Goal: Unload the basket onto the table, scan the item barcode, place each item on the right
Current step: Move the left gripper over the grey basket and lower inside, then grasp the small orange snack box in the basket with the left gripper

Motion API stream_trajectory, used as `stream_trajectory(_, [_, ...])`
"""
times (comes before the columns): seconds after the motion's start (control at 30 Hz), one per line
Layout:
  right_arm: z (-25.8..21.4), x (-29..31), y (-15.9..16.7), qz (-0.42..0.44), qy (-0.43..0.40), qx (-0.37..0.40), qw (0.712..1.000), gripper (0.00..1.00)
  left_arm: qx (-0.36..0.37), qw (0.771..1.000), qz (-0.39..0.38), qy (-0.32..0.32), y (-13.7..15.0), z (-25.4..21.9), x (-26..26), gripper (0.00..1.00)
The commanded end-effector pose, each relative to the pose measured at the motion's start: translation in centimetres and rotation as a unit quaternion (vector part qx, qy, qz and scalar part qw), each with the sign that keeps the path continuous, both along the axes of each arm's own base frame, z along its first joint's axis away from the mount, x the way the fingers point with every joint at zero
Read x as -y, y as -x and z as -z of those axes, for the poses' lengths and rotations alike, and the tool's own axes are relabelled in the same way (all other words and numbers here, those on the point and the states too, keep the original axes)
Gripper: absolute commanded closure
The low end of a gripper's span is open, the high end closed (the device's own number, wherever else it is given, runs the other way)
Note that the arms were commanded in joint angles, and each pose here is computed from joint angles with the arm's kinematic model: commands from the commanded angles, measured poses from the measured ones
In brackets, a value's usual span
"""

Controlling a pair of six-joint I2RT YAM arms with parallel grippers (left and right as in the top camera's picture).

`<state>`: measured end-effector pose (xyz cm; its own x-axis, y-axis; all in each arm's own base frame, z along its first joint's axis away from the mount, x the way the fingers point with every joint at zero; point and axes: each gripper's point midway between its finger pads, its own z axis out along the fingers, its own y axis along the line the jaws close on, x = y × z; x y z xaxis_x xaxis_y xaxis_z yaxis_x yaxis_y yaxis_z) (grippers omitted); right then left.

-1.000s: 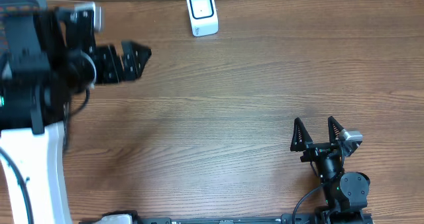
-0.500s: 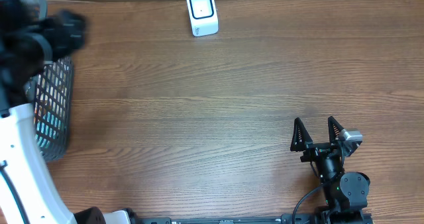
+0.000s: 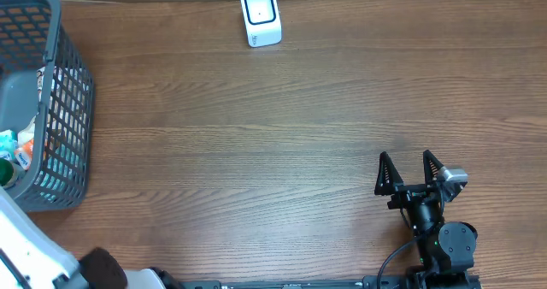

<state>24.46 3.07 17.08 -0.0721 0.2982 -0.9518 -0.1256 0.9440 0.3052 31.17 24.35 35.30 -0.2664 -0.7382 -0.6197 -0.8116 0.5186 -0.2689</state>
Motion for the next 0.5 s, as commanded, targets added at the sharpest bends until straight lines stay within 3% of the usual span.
stream_trajectory(0.0, [0.1, 0.1, 0.0, 0.004, 0.000, 0.004, 1.000, 0.00, -0.048, 0.999, -0.010, 0.015, -0.5, 3.4, -1.7, 0.27])
stream_trajectory(0.33, [0.1, 0.1, 0.0, 0.004, 0.000, 0.004, 1.000, 0.00, -0.131, 0.990, 0.030, 0.050, -2.7, 10.2, -3.4, 0.26])
stream_trajectory(0.47, [0.1, 0.1, 0.0, 0.004, 0.000, 0.004, 1.000, 0.00, -0.176, 0.981, 0.038, 0.075, -2.8, 13.9, -4.0, 0.32])
